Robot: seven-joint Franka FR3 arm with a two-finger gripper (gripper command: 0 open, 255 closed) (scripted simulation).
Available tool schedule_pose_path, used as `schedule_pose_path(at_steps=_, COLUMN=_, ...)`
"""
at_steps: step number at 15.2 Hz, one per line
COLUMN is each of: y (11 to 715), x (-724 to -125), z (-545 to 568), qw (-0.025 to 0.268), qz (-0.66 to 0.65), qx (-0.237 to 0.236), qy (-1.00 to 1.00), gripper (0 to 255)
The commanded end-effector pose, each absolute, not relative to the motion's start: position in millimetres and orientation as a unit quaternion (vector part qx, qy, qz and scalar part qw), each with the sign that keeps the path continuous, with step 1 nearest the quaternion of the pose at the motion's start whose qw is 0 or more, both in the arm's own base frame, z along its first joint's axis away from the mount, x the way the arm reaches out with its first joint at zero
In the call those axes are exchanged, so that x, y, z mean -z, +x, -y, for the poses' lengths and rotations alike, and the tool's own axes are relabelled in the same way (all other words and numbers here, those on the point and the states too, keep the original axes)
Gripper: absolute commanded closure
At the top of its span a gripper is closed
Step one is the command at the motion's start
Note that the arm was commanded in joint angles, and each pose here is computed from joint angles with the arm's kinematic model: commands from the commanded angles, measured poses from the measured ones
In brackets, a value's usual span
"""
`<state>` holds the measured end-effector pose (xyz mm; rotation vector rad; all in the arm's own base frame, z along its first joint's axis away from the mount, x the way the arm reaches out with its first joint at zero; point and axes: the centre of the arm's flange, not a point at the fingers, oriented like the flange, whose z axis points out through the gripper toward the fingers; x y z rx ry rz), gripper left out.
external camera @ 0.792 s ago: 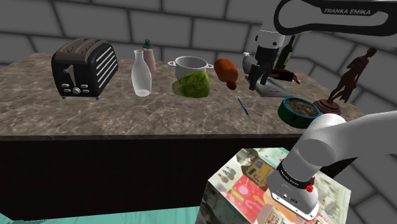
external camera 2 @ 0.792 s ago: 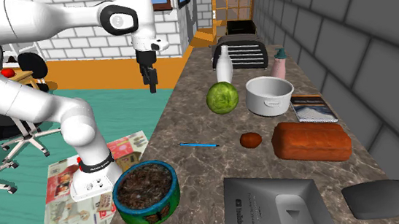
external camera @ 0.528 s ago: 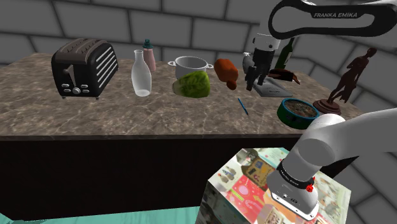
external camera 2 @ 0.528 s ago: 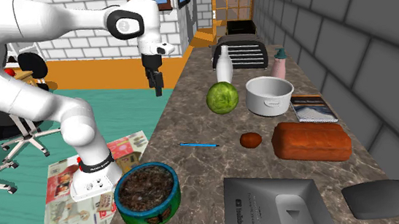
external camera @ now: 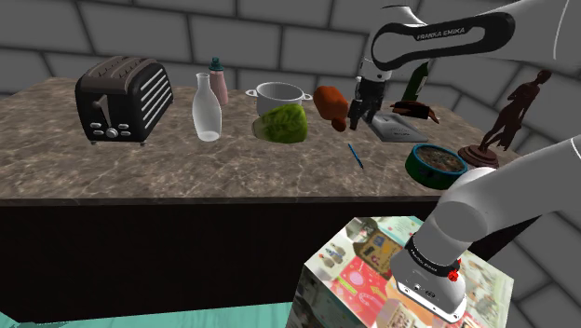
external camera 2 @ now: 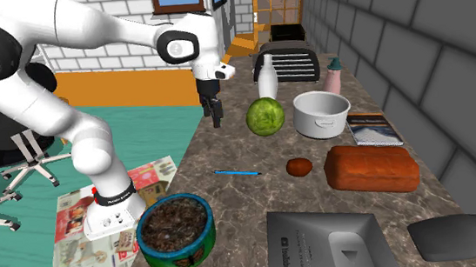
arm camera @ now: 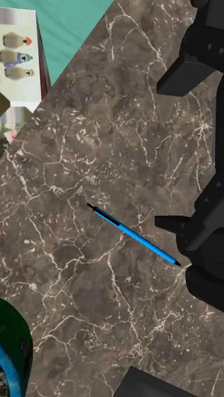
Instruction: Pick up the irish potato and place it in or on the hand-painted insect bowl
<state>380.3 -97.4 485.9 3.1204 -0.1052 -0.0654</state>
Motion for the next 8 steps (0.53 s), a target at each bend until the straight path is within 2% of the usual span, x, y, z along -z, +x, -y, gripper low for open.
schedule_pose_path(at_steps=1, y=399, x=-474, z=112, qw=0.013, qz=0.038, qx=0.014, qy=0.999, gripper=0)
schedule_pose_path(at_steps=8, y=453, x=-438, z=169, qw=0.023, qz=0.054, qx=-0.006, qy=0.998, gripper=0)
